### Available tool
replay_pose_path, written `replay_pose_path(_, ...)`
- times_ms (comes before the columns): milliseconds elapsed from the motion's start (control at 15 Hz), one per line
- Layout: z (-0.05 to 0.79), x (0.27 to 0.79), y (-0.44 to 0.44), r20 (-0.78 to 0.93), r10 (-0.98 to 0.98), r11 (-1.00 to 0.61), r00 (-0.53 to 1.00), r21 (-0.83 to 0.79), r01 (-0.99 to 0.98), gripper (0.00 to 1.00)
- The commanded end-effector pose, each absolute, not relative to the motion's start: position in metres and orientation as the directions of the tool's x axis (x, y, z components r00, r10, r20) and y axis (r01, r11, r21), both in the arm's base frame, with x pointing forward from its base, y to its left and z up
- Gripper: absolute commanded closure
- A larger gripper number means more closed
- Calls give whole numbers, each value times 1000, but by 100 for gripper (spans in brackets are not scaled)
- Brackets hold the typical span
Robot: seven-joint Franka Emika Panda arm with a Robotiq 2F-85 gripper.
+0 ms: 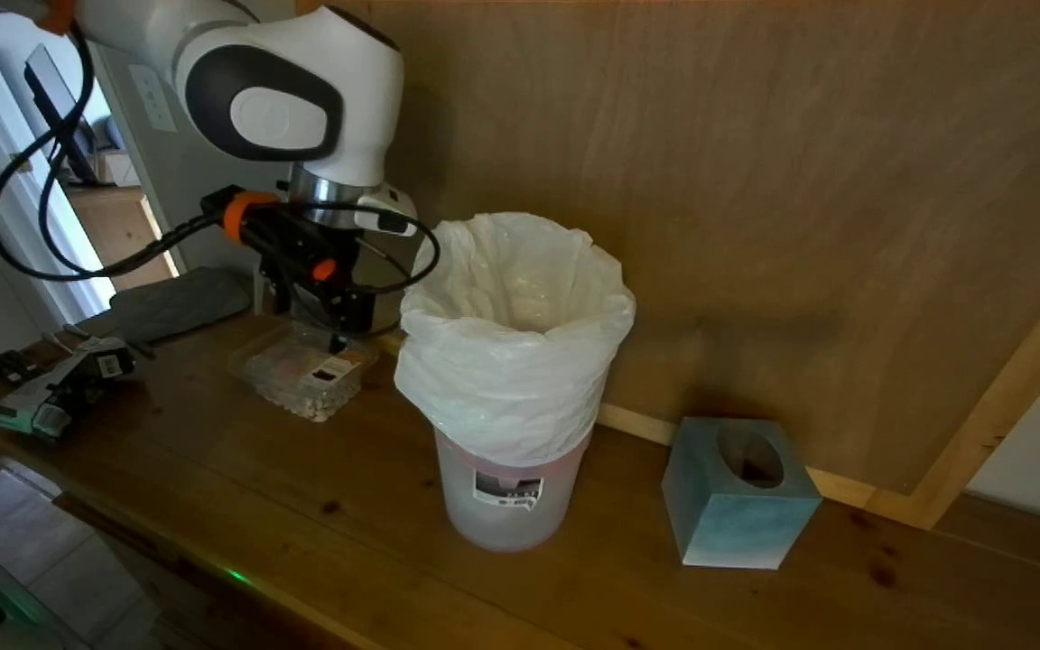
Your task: Remove the lid from the clear container and put it in the bin.
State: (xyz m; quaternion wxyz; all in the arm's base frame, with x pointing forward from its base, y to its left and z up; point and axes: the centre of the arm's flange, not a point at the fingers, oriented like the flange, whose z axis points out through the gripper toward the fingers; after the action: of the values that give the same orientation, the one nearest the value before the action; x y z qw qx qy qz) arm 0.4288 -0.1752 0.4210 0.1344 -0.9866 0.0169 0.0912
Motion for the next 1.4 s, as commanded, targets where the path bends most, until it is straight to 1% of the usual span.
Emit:
replay_pose_path(0,410,423,-167,-190,-102,-943,976,-295,-156,0)
replay_pose_path(333,437,426,-150,-133,-195,-944,972,-244,-223,0)
replay_pose_path(600,440,422,-139,-177,-362,-894,915,-214,-395,0)
replay_pose_path(800,428,416,-141,-222,-438,-852,871,-206,-481,0)
replay_pose_path(1067,394,411,-162,-227,-439,-851,869,-204,-484,0)
replay_pose_path(1333,365,407,-176,-188,-380,-883,906,-217,-416,0)
